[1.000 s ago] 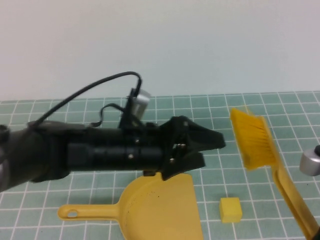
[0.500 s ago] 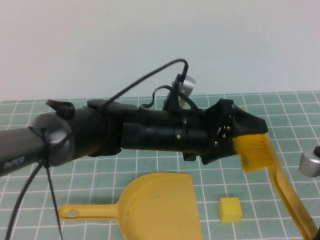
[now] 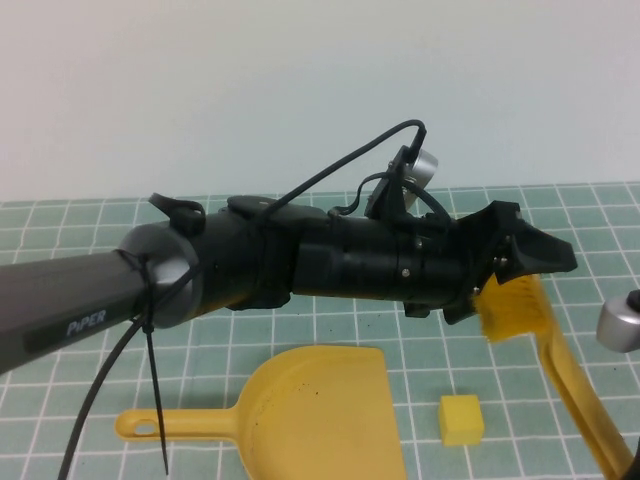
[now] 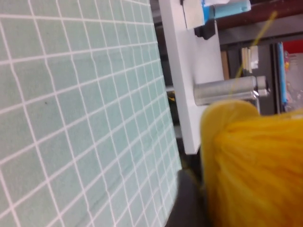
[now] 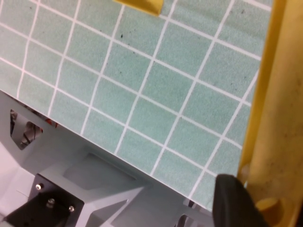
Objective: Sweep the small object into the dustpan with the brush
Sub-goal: Hand over the broom
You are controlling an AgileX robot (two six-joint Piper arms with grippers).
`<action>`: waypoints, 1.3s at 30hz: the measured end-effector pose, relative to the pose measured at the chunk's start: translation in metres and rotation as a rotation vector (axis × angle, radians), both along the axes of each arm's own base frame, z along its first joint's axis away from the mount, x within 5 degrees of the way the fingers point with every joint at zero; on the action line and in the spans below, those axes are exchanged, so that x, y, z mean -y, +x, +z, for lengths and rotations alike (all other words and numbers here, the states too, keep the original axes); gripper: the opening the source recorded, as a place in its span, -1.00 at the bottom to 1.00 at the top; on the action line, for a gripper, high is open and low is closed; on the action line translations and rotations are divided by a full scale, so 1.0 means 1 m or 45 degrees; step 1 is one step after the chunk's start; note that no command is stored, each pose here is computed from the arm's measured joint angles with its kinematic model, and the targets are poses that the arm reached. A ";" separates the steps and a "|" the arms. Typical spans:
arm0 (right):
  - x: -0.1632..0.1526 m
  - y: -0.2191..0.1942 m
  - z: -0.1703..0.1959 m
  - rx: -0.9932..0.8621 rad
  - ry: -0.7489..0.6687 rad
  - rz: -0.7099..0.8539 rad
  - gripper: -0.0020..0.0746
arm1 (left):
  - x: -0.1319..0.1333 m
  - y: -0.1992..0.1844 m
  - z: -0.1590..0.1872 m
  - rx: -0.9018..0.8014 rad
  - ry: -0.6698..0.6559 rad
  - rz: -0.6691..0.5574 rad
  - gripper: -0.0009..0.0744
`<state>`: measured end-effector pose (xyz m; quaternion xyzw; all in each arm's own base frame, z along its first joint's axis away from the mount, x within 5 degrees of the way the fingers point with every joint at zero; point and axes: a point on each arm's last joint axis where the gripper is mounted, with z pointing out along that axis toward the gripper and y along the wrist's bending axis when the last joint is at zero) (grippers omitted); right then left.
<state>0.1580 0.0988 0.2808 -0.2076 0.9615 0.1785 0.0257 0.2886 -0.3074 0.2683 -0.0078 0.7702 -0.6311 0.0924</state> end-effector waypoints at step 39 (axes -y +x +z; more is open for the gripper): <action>0.014 0.013 0.051 0.463 0.284 -0.021 0.64 | -0.057 0.016 0.023 0.340 -0.305 -0.326 -0.98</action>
